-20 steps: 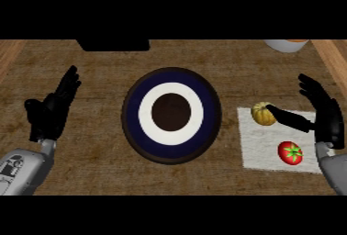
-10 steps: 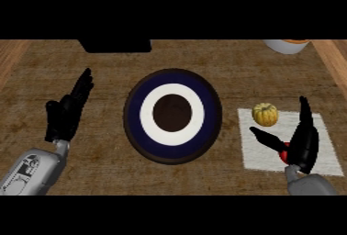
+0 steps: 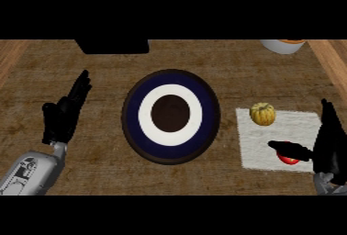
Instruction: Pick the tomato from the placemat and place it in the plate
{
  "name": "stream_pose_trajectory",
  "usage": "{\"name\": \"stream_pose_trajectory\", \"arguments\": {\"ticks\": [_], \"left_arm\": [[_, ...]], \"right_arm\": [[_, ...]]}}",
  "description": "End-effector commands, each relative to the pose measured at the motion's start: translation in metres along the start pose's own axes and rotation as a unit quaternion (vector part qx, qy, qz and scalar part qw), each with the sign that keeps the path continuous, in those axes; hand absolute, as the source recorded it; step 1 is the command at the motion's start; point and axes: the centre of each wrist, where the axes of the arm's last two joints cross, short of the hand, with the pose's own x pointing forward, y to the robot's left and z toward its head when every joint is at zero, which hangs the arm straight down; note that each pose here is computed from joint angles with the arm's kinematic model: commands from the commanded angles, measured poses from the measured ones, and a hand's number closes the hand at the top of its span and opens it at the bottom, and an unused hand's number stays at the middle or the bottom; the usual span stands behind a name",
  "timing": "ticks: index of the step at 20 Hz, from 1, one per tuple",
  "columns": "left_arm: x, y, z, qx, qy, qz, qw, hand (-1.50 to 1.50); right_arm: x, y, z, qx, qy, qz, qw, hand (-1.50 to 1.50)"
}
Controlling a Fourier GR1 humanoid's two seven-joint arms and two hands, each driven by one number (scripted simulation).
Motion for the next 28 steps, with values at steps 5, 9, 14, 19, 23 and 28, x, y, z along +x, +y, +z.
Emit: {"name": "stream_pose_trajectory", "arguments": {"ticks": [5,9,14,19,23,28], "left_arm": [[0.001,0.005,-0.005,-0.002,0.000,0.006,1.0000,0.00],[0.008,0.010,0.007,-0.008,-0.009,0.000,0.9999,0.00],[0.001,0.004,0.005,-0.012,-0.007,0.004,0.9999,0.00],[-0.001,-0.003,-0.003,-0.008,-0.014,0.004,0.9999,0.00],[0.002,-0.008,-0.001,-0.011,-0.005,0.006,0.9999,0.00],[0.012,-0.017,0.007,-0.013,-0.016,0.010,0.9997,0.00]], "right_arm": [[0.043,-0.057,0.009,0.081,0.102,0.098,0.987,-1.50],[0.045,-0.060,0.021,0.111,0.131,0.090,0.981,-1.50],[0.023,-0.063,-0.005,0.134,0.150,0.093,0.975,-1.50],[0.017,-0.041,-0.015,0.157,0.167,0.117,0.966,-1.50],[0.011,-0.019,-0.006,0.181,0.185,0.134,0.957,-1.50],[0.005,0.001,-0.008,0.195,0.186,0.129,0.954,-1.50]]}}
